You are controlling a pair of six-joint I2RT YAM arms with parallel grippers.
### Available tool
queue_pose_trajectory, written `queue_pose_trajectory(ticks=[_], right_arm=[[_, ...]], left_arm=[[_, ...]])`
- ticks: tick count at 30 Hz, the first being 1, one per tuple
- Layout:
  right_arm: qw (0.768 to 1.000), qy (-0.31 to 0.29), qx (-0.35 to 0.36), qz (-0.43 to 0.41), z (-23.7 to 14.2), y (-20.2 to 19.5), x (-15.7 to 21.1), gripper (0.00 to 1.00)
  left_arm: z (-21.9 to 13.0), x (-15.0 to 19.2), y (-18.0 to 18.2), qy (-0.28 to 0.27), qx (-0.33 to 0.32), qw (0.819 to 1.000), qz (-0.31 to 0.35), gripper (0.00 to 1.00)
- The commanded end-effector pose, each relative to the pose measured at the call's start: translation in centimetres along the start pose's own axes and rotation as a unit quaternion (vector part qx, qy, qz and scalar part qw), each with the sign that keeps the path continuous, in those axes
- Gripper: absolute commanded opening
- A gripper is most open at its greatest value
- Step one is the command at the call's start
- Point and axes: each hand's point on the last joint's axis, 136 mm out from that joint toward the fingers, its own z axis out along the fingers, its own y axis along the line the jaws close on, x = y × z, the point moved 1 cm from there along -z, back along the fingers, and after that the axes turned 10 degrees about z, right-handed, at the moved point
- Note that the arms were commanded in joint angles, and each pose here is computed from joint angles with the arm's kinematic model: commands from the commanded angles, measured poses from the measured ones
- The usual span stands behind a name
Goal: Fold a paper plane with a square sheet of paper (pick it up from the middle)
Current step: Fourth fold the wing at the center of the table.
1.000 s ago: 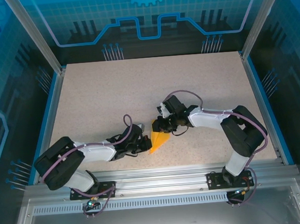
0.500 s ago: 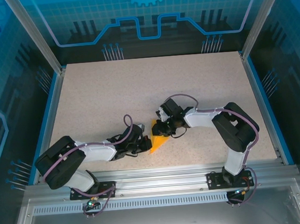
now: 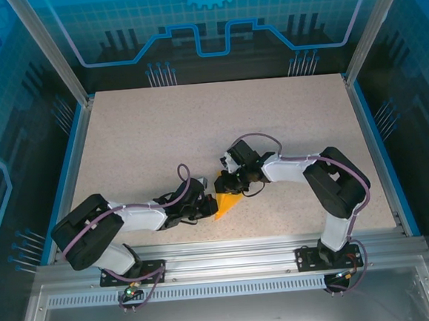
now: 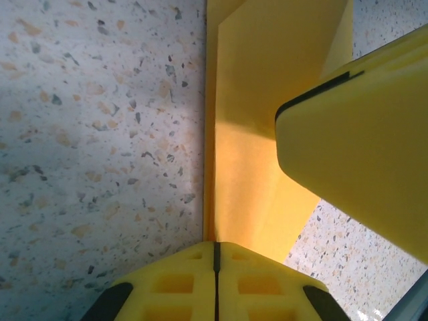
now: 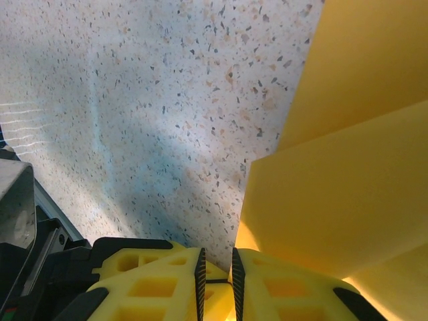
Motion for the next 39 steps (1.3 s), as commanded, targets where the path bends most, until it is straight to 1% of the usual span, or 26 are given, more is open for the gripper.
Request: queue_pose_trajectory(ticks=[1,9,17,21,28,29,30,33,36,39], right_arm=[[1.000,0.010,0.003,-0.010,0.4,0.5,0.3,0.20],[0.999,0.013,0.029,0.004,1.4,-1.4,0.3,0.19],[0.998,0.004,0.059,0.017,1.2,-3.6,0.6,0.18],[0.997,-0.001,0.071,0.024,1.1,-4.8,0.8,0.18],[0.997,0.006,0.075,0.031,1.8,-5.8,1.0,0.17],[0.997,0.005,0.074,0.030,1.8,-5.8,0.9,0.17],[0.996,0.013,0.084,0.036,1.9,-6.8,1.7,0.17],[0.996,0.014,0.084,0.035,1.9,-6.9,1.8,0.17],[0.996,0.013,0.085,0.034,1.8,-7.0,1.8,0.17],[0.996,0.011,0.086,0.034,1.7,-7.0,1.8,0.17]], left_arm=[[0.3,-0.1,-0.1,0.008,0.003,1.000,0.011,0.08],[0.5,0.2,-0.1,0.016,0.006,1.000,0.015,0.09],[0.4,0.3,0.0,0.019,0.002,1.000,0.018,0.12],[0.3,0.2,-0.2,0.020,0.003,1.000,0.018,0.14],[-1.1,-0.2,-1.0,0.011,0.013,1.000,0.018,0.23],[-1.4,-0.3,-1.2,0.008,0.016,1.000,0.018,0.23],[-1.8,-0.4,-1.3,0.004,0.018,1.000,0.017,0.25],[-3.0,-0.8,-1.9,-0.007,0.029,0.999,0.019,0.28],[-3.9,-1.2,-2.9,-0.014,0.047,0.998,0.025,0.28],[-3.9,-1.3,-4.4,-0.002,0.077,0.996,0.037,0.26]])
